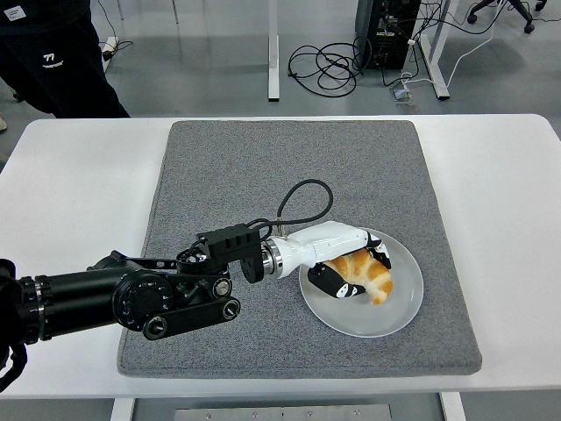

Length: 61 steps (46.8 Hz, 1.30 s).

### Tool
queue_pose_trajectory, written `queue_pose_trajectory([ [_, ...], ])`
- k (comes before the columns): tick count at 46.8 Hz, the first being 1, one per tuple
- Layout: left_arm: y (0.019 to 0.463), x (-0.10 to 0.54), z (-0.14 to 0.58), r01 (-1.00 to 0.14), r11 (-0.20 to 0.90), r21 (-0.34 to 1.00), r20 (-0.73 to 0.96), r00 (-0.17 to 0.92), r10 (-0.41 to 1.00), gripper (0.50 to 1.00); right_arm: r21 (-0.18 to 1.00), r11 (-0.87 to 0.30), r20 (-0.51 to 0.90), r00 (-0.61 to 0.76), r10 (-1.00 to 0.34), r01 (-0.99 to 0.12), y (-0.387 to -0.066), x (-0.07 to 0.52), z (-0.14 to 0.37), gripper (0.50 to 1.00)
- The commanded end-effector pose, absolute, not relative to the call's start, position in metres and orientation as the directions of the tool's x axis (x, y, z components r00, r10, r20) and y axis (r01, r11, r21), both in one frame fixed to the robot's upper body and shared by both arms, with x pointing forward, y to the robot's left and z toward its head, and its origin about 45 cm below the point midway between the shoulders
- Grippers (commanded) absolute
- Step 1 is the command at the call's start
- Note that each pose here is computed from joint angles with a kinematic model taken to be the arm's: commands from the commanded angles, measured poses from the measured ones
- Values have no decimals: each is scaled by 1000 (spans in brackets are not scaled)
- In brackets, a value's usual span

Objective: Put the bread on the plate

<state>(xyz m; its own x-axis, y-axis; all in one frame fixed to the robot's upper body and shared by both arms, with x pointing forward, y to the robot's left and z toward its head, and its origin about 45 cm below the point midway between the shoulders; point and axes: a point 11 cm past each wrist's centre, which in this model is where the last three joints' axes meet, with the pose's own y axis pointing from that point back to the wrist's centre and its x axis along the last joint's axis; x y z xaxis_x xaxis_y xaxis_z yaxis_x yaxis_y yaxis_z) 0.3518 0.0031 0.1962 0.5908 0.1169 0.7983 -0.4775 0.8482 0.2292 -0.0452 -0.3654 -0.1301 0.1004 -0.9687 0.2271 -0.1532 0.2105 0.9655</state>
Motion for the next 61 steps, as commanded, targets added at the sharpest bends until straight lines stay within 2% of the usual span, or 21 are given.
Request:
queue_pose_trajectory([
  [1, 4, 351, 194, -477, 847, 232, 795, 596, 118, 500, 966, 210, 227, 100, -969, -153, -365, -45, -130, 1000],
  [4, 4, 350, 192, -478, 847, 234, 791, 600, 120, 507, 966, 210, 227, 102, -969, -153, -365, -45, -130, 1000],
  [17, 7, 352, 192, -498, 835, 236, 756, 633, 164, 695, 966, 210, 227, 102, -969, -153, -365, -45, -130, 1000],
  [25, 9, 354, 193, -508, 831, 228, 758, 628, 176, 767, 966, 210, 227, 100, -969, -153, -365, -45, -130, 1000],
  [42, 11, 352, 197, -506, 833, 222, 755, 631, 182, 813, 966, 211, 227, 100, -969, -152, -365, -45, -130, 1000],
  [53, 17, 343, 206, -485, 848, 215, 746, 642, 178, 818, 966, 210, 227, 102, -969, -153, -365, -45, -130, 1000],
  [61, 34, 350, 216, -511, 836, 201, 752, 627, 202, 818, 966, 210, 227, 100, -969, -153, -365, -45, -130, 1000],
])
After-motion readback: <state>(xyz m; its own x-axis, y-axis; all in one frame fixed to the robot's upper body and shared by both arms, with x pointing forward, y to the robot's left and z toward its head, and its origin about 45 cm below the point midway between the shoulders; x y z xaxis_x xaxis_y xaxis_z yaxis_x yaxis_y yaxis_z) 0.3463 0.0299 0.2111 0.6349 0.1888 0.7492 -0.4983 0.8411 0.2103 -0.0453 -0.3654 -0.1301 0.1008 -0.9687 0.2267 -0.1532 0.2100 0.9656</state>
